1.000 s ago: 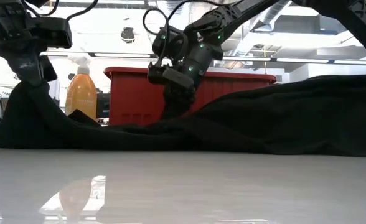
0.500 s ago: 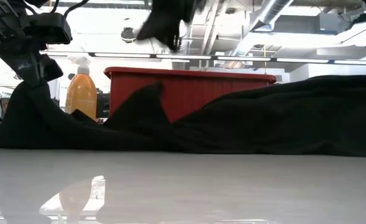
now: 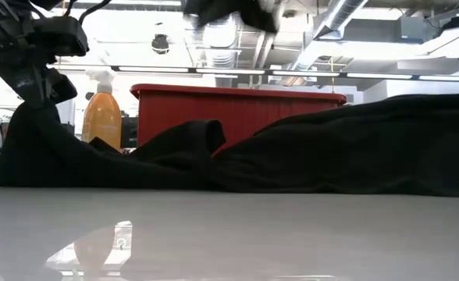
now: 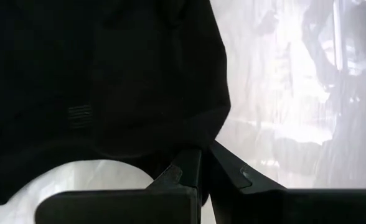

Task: Fold Laundry from Bin
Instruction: Fold the black shirt from the red laundry bin

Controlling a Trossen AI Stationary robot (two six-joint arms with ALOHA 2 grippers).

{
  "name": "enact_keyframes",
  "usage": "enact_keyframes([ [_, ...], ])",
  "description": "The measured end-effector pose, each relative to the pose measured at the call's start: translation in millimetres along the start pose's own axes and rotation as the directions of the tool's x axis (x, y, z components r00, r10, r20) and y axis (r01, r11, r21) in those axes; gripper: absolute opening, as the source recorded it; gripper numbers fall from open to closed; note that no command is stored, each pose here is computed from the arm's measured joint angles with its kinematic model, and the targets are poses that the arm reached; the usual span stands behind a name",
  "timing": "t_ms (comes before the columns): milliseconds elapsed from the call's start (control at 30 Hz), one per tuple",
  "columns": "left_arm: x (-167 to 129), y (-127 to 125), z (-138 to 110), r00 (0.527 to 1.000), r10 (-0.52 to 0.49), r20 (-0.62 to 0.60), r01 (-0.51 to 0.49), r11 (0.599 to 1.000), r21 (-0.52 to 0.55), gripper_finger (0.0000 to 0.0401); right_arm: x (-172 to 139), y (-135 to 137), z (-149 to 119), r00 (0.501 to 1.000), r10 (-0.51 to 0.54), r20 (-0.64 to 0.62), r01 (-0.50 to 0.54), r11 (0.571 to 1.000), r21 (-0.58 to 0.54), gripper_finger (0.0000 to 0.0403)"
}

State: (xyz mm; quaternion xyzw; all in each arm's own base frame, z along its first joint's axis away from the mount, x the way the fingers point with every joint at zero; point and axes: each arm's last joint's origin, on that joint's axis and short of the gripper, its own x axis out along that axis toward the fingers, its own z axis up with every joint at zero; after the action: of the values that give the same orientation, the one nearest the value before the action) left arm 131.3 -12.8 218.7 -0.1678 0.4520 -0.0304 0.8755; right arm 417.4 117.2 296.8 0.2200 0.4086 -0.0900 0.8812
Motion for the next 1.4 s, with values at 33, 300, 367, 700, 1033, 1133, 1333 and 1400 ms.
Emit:
enact_keyframes([
  [33,0.0,0.0,0.0,1.000,0.000,0.000,0.000,1.000,0.005,0.0000,5.1,-9.8,7.5,1.000,-0.020,0.010,0.020,1.000,0.023,0.0119],
  [300,0.1,0.0,0.0,1.000,0.000,0.000,0.000,1.000,0.009,0.0000,24.2,-71.1,37.1,0.994,-0.089,-0.067,0.099,0.980,0.171,0.0256],
  [367,0.1,0.0,0.0,1.000,0.000,0.000,0.000,1.000,0.010,0.0000,32.7,-77.3,39.8,0.994,-0.067,-0.083,0.079,0.985,0.152,0.0282],
  [700,0.0,0.7,0.1,1.000,0.022,0.005,-0.022,1.000,0.005,0.0000,96.1,-91.7,19.3,0.965,-0.008,-0.263,0.023,0.998,0.053,0.0320],
  [1033,0.1,0.8,-0.2,1.000,0.025,0.003,-0.025,1.000,0.002,0.0000,78.3,-75.6,18.5,0.979,-0.090,-0.181,0.082,0.995,-0.054,0.0041],
  [1133,0.0,-0.1,2.3,0.999,0.015,0.028,-0.015,1.000,0.005,0.0000,49.8,-62.7,23.8,0.990,-0.054,-0.132,0.049,0.998,-0.044,0.0023],
  [1333,0.1,-7.2,16.3,0.985,-0.072,0.157,0.059,0.994,0.087,0.0000,-31.9,-3.7,-1.2,0.992,0.078,-0.103,-0.090,0.989,-0.121,0.0021],
  [1400,1.5,-11.8,20.9,0.976,-0.117,0.186,0.089,0.984,0.152,0.0000,-52.9,20.9,-22.9,0.986,0.115,-0.119,-0.131,0.982,-0.134,0.0021],
])
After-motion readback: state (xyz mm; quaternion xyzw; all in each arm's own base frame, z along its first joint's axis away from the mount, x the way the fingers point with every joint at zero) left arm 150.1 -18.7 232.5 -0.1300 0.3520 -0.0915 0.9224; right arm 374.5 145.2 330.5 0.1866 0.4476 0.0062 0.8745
